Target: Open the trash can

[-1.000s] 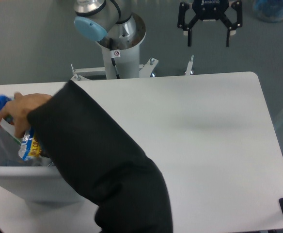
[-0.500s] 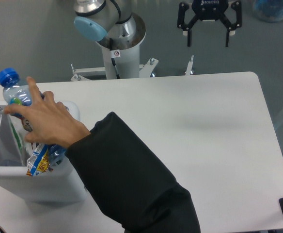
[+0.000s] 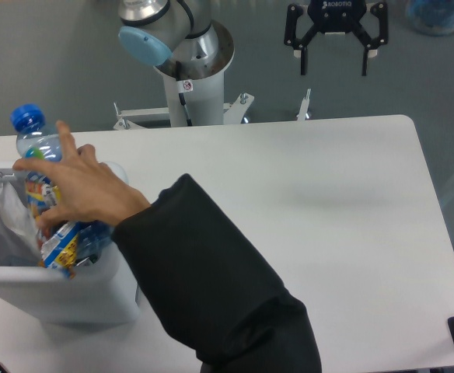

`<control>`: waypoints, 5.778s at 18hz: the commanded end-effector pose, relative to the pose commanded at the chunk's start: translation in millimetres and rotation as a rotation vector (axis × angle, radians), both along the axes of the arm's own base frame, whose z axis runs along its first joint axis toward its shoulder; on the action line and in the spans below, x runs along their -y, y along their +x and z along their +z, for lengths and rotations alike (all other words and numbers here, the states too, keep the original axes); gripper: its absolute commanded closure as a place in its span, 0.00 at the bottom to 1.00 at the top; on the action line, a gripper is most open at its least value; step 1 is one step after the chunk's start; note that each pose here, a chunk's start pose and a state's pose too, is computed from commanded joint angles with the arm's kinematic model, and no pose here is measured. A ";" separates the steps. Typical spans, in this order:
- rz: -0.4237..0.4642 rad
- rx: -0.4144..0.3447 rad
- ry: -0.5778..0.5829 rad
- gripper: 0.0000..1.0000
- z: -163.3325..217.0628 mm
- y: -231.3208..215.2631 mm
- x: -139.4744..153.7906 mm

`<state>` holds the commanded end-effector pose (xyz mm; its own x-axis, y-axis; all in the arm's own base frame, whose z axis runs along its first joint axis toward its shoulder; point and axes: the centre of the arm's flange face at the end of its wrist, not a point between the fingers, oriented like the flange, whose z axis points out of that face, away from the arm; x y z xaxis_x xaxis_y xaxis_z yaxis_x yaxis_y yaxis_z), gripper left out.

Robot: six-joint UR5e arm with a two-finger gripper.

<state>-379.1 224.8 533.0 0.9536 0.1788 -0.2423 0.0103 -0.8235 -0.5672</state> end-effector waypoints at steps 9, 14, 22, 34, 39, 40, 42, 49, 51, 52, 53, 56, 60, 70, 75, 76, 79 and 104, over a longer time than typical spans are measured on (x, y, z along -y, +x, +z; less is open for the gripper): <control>-0.003 -0.002 0.000 0.00 0.4 0.0 -1.2; -0.003 0.000 0.000 0.00 -0.4 0.1 -1.2; -0.003 0.001 0.006 0.00 -0.4 -1.7 -0.7; -0.012 0.001 0.007 0.00 -0.3 0.5 -4.3; -0.011 -0.002 0.006 0.00 0.8 1.5 -4.1; -0.013 -0.001 0.008 0.00 0.9 1.9 -4.8; -0.013 -0.001 0.008 0.00 0.9 1.9 -4.8; -0.018 0.000 0.006 0.00 -0.8 2.1 -7.1; -0.018 0.000 0.006 0.00 -0.8 2.1 -7.1; -0.018 0.001 0.006 0.00 -1.4 1.6 -7.2; -0.018 0.001 0.006 0.00 -1.4 1.6 -7.2; -0.018 0.001 0.006 0.00 -1.6 2.2 -7.1; -0.018 0.001 0.005 0.00 -1.8 5.5 -7.2; -0.027 -0.001 0.005 0.00 -1.8 6.4 -10.8; -0.028 0.000 0.005 0.00 -2.6 6.5 -10.8; -0.030 -0.004 0.003 0.00 -1.3 7.3 -11.1; -0.032 -0.007 0.003 0.00 0.3 8.8 -12.7; 0.158 0.474 0.193 0.00 -7.5 91.6 -270.1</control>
